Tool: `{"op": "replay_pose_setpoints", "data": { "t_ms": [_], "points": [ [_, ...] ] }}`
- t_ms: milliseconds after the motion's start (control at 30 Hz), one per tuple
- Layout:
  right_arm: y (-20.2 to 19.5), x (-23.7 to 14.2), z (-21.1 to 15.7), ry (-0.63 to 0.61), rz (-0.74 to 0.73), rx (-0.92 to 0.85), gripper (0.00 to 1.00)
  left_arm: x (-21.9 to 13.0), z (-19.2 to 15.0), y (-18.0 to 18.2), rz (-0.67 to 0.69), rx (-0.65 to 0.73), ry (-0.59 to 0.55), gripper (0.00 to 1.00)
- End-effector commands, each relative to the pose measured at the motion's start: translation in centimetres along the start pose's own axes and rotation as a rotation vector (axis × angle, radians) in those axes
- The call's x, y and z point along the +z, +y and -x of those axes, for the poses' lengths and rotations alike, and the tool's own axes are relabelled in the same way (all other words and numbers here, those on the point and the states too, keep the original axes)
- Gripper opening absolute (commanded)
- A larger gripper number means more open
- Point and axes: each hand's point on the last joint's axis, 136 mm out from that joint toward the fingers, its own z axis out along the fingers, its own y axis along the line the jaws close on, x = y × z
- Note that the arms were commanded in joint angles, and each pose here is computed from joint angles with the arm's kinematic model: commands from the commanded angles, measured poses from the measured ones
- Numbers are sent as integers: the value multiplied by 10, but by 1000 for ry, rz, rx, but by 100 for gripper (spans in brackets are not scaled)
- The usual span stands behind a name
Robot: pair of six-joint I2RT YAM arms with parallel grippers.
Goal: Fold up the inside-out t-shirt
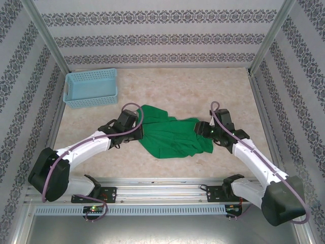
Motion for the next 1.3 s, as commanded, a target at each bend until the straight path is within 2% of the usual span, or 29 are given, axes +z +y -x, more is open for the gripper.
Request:
{"op": "replay_pose_setpoints", "data": {
  "t_ms": [0,133,300,433,633,733,800,867,933,1067,1267],
  "points": [
    [4,12,-22,74,89,39,51,2,2,9,19,-1,-17,0],
    [15,20,-32,104,168,81,49,5,0,11,29,2,-7,0],
    [18,25,-51,137,161,74,48,5,1,13,39,3,-11,0],
    [25,17,-58,142,168,58,43,5,2,12,34,3,-11,0],
    [20,5,-73,146,97,30,35,1,6,11,41,11,-22,0],
    [18,1,-78,145,79,25,29,-4,10,9,37,15,-36,0],
    [18,0,-79,141,85,27,22,-8,14,6,36,20,-48,0],
    [21,-1,-78,139,91,25,11,-14,19,3,30,27,-60,0],
    [24,-2,-75,134,90,13,1,-20,23,1,28,31,-75,0],
    [40,-23,-48,73,84,-39,0,-45,38,-4,30,56,-130,0],
    [70,-120,28,-186,97,-145,0,-127,80,-19,30,124,-332,0]
  ]
}}
